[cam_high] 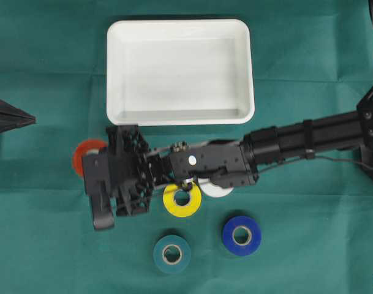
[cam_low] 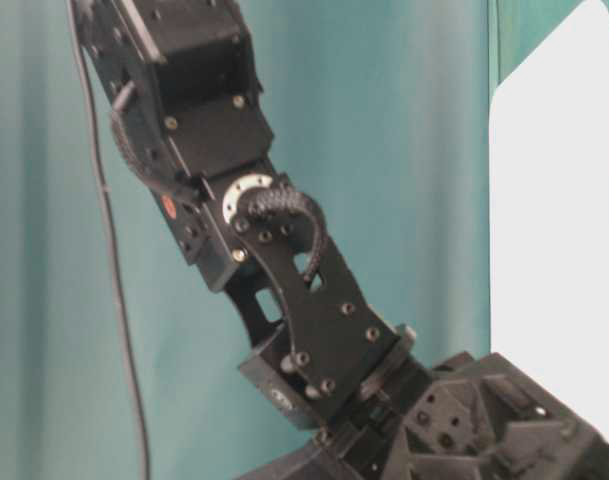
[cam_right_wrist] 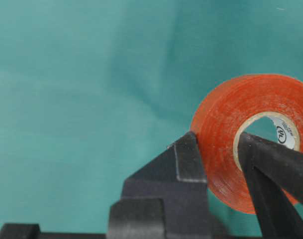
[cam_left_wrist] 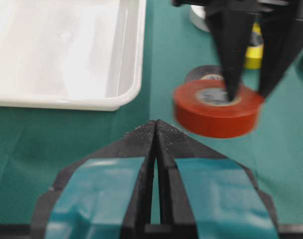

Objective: Put the tape into the white case with the right arm.
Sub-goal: 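Carry the red roll into the white tray and release it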

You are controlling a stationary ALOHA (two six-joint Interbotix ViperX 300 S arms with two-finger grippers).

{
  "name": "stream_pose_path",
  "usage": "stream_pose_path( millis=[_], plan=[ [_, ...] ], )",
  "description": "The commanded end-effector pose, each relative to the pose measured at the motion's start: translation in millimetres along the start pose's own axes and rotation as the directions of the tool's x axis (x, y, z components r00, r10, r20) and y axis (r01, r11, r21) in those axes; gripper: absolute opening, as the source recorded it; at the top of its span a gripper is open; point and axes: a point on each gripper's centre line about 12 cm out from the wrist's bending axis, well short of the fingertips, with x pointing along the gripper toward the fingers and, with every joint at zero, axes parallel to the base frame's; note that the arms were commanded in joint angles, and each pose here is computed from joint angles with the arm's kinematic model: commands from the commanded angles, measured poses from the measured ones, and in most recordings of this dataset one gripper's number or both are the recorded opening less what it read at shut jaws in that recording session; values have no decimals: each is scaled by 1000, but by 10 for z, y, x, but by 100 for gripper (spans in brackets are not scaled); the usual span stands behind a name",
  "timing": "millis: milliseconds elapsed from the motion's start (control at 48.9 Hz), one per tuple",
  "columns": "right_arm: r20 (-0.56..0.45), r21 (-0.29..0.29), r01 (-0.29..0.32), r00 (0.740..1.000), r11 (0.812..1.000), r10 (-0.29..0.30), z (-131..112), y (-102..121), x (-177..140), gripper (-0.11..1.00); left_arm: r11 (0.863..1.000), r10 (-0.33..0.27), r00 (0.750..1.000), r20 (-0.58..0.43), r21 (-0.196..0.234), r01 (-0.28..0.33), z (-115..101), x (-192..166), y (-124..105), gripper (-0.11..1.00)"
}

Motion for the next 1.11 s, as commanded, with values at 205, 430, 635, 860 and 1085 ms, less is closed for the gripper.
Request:
stream_pose_path(
  millis=[205,430,635,860,1085],
  plan=[
    [90,64,119,988,991,-125,362,-842,-307,1,1000,3,1000,11,-1,-3,41,5,3,1],
    [90,119,185,977,976,-196,353,-1334,-363,1,1000,3,1000,11,-1,-3,41,5,3,1],
    [77,146,217,970,965,-230,308,-1568,-394,1,1000,3,1000,12,-1,-3,42,3,3,1],
    [52,163,235,968,958,-246,128,-1695,-558,1,1000,3,1000,12,-1,-3,38,5,3,1],
    [74,203,225,967,953,-244,-136,-1826,-698,1,1000,3,1000,12,-1,-3,38,4,3,1]
  ],
)
